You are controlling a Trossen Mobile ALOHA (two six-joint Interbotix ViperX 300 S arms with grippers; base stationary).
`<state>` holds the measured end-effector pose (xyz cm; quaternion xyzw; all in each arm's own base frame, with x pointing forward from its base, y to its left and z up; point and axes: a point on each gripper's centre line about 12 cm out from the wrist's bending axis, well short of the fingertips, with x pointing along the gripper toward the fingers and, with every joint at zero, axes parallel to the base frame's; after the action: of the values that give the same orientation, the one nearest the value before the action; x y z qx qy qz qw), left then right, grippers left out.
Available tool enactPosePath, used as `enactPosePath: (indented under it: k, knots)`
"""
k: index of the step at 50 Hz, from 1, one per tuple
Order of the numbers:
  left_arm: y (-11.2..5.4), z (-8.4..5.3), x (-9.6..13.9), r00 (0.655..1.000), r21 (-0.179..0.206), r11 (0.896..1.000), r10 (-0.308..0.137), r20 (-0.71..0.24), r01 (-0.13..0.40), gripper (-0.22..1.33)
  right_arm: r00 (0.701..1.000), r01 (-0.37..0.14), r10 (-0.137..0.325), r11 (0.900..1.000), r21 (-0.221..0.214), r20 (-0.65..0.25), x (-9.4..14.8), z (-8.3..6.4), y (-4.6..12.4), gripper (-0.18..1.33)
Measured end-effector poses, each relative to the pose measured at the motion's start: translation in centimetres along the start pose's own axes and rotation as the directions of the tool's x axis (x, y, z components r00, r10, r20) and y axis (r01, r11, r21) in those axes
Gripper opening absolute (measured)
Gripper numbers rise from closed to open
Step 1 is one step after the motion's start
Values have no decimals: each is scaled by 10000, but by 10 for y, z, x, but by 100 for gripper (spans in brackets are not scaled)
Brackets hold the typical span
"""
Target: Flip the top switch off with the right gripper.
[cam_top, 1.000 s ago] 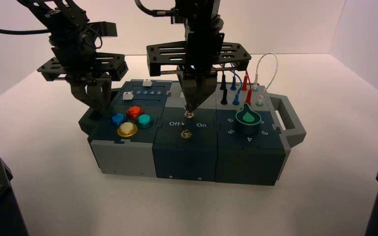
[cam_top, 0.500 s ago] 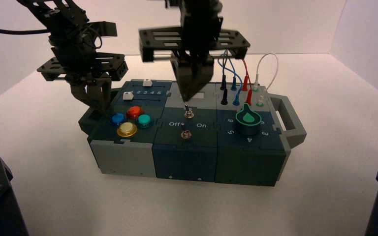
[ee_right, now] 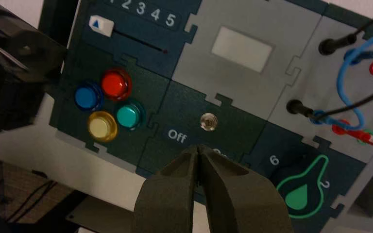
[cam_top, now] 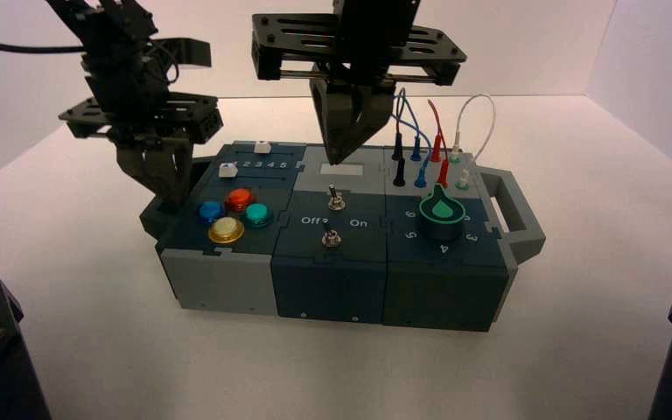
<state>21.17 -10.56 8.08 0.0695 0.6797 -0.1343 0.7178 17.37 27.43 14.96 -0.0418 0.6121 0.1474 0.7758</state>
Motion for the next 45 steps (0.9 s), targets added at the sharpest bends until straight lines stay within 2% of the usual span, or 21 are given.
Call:
enactPosePath:
  k: [14,29,35,45]
  knots:
    - [-1,8,-15,9994,131,9999,1,350,-5,-16,9999,-40,40,10000,10,-105,0,-7,-2,-15]
    - [-2,8,-20,9995,145,9999,-15,302,10,-16,9999,-89,88,9999,-72,-142,-1,-10,1,-14]
    - [-2,8,-25,9992,164,9999,-42,407,35,-16,9998,-189,187,9996,-232,-83,-5,-11,2,-14]
    - [-4,11,-43,9974,258,9996,-133,704,115,-16,9978,-572,593,9962,-656,293,-24,-14,-1,-14]
